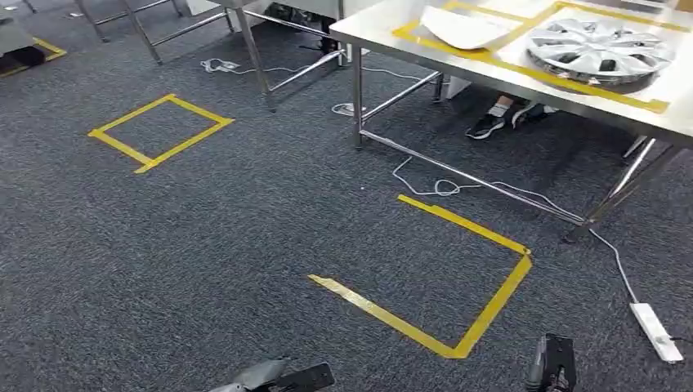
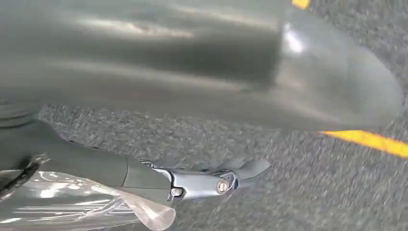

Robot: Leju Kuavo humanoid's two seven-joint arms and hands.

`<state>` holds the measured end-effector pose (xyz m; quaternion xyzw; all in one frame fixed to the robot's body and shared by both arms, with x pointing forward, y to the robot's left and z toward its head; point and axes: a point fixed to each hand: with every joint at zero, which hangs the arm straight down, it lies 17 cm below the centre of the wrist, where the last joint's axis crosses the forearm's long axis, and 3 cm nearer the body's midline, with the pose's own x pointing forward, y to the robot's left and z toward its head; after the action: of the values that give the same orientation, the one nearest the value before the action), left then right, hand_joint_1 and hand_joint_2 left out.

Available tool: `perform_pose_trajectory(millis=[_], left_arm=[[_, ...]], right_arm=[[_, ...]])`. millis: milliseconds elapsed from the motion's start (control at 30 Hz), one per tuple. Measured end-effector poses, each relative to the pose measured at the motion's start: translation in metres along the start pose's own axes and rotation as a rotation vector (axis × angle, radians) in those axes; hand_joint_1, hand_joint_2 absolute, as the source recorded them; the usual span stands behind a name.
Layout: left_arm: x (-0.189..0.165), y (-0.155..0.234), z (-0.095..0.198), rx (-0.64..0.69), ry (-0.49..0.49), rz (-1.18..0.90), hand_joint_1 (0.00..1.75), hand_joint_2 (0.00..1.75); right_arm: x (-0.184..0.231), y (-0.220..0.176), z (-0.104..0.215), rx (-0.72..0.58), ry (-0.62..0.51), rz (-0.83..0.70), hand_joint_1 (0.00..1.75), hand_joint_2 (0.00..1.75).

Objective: Take the parts from the cabinet and place them on the table.

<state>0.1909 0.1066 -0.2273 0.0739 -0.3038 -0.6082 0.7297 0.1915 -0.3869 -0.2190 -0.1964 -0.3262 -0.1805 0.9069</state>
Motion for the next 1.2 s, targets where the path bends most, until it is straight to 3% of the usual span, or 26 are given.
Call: perform_pose_trajectory(millis=[1200], left_arm=[[0.01, 0.002, -0.001, -0.012, -0.031, -0.048, 0.0, 0.0]], right_arm=[[0.006, 0.001, -0.003, 0.004, -0.009, -0.001, 0.0, 0.0]])
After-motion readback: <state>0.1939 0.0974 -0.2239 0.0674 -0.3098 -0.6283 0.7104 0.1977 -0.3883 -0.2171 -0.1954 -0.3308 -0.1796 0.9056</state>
